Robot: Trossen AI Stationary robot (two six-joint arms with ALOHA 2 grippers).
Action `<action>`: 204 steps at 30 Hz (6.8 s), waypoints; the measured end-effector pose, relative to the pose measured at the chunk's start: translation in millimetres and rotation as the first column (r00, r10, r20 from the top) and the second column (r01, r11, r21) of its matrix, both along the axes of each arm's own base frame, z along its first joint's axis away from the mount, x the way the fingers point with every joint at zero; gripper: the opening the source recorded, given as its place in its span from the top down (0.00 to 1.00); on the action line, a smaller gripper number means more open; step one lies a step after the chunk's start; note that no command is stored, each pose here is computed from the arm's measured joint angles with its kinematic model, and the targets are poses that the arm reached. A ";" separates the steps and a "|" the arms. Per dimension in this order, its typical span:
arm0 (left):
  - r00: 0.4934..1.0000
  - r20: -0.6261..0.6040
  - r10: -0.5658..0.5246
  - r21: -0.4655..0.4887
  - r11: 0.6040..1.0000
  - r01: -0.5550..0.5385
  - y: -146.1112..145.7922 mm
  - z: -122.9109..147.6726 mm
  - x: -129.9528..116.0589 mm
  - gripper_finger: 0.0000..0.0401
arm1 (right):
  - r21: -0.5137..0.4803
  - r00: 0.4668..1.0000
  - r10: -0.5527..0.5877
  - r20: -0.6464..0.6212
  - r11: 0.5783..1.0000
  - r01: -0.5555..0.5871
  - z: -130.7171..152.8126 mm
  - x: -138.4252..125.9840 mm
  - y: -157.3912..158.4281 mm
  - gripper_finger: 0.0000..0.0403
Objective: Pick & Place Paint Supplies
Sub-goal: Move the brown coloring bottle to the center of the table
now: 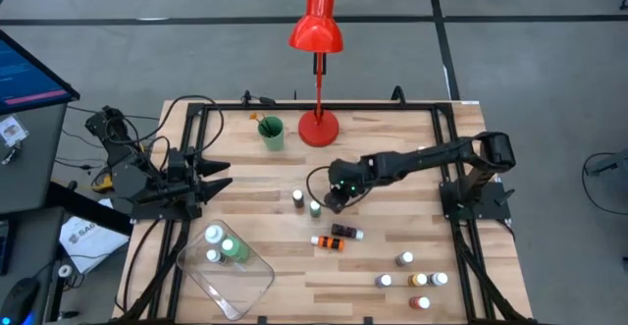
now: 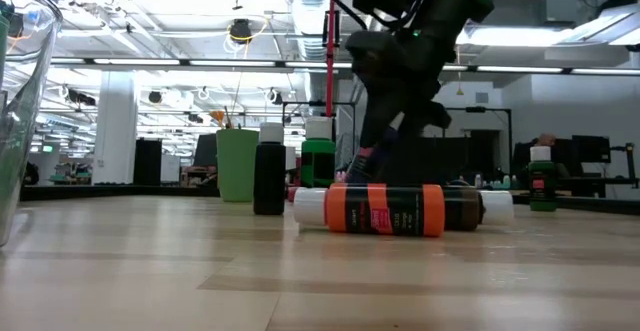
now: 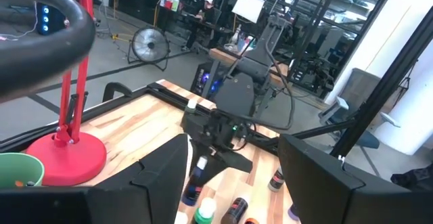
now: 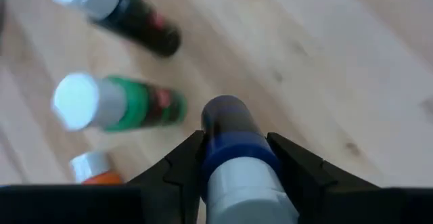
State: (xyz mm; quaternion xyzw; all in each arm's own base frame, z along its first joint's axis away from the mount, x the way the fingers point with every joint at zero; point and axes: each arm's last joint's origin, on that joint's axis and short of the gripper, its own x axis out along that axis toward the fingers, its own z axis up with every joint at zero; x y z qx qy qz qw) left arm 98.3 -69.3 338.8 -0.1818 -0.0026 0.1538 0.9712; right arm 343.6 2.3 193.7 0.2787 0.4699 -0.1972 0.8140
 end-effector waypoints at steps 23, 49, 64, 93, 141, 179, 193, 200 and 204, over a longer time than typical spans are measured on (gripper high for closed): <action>1.000 0.000 0.000 0.001 1.000 0.000 0.1 0.0 -0.1 0.45 | 0.020 0.999 0.027 0.025 0.999 -0.027 -27.2 -11.0 12.3 0.61; 1.000 0.001 0.000 -0.004 1.000 0.000 0.0 0.0 0.0 0.45 | -0.011 0.994 0.098 -0.045 0.995 -0.098 -31.0 -16.7 12.1 0.42; 1.000 0.001 0.000 -0.004 1.000 0.000 0.1 0.0 -0.1 0.45 | -0.059 0.901 -0.331 -0.281 0.943 0.328 24.2 -91.0 -52.4 0.40; 1.000 0.002 0.000 -0.004 1.000 0.000 0.0 0.0 -0.1 0.45 | -0.205 0.677 -0.437 -0.593 0.894 0.398 31.0 -155.8 -134.9 0.38; 1.000 0.000 0.000 0.001 1.000 0.000 0.0 0.0 0.0 0.45 | -0.010 0.648 -0.154 -0.746 0.976 0.220 -11.6 -137.0 -140.5 0.64; 1.000 -0.002 -0.001 0.005 1.000 0.001 0.0 -0.1 0.0 0.45 | -0.024 0.934 0.337 0.119 0.941 -0.336 -11.4 -7.2 -44.9 0.63; 1.000 -0.001 -0.001 0.003 1.000 0.001 0.0 0.0 0.0 0.45 | 0.088 0.909 0.408 0.088 0.906 -0.415 -43.2 -4.9 -63.0 0.61; 1.000 -0.001 0.000 0.003 1.000 0.000 0.1 0.0 -0.1 0.45 | 0.091 0.909 0.411 0.068 0.905 -0.416 -44.3 -6.6 -62.9 0.59; 1.000 -0.001 0.000 0.003 1.000 0.000 0.0 0.0 -0.1 0.45 | 0.083 0.918 0.397 0.019 0.914 -0.397 -46.7 -9.6 -63.3 0.54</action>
